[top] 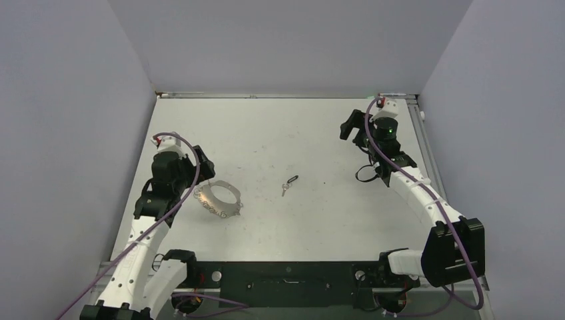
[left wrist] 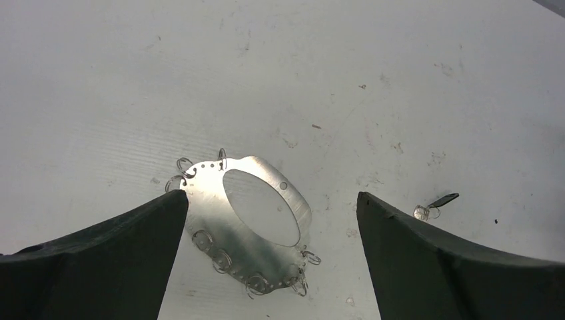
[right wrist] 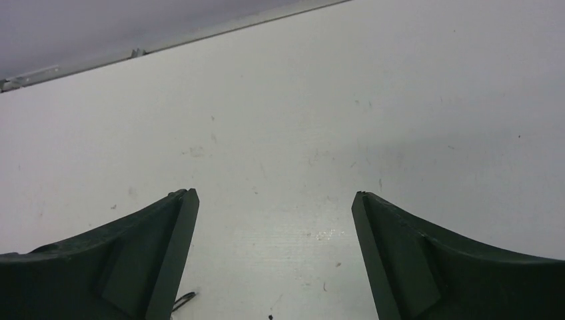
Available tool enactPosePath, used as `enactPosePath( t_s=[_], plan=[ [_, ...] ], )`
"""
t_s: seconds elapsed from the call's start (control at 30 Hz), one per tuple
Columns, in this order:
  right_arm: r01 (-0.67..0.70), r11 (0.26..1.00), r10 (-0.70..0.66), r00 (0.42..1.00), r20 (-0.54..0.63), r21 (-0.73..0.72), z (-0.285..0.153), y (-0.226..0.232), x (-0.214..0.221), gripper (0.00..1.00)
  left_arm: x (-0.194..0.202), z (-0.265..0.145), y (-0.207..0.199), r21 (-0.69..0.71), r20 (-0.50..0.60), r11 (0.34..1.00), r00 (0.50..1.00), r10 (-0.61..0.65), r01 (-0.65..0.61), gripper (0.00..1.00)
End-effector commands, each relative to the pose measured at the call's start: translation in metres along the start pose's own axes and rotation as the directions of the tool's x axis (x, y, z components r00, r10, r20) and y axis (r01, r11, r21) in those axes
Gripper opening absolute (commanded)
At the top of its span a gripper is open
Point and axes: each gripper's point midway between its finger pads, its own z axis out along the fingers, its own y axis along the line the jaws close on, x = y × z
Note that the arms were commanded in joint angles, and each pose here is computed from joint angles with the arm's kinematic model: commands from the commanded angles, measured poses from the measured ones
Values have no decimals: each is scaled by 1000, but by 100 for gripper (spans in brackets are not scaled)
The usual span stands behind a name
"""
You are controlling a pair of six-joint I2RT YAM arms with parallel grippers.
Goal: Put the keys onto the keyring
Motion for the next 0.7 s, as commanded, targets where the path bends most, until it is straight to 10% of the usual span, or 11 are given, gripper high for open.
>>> enactPosePath(
  t_s=[0.0, 0.43, 0.67],
  plan=[
    [5, 1000, -3, 998, -63, 22, 3, 4, 12, 90, -27, -2, -8, -36, 31, 998, 998, 51, -50, 96],
    [174, 982, -186, 948, -257, -71, 9, 67, 72, 98, 16, -10, -24, -34, -165, 974, 962, 218, -226, 100],
    [243, 948, -301, 895, -330, -205, 3, 144, 135, 98, 11, -27, -19, -100, -46, 954, 959, 279, -282, 100]
  ],
)
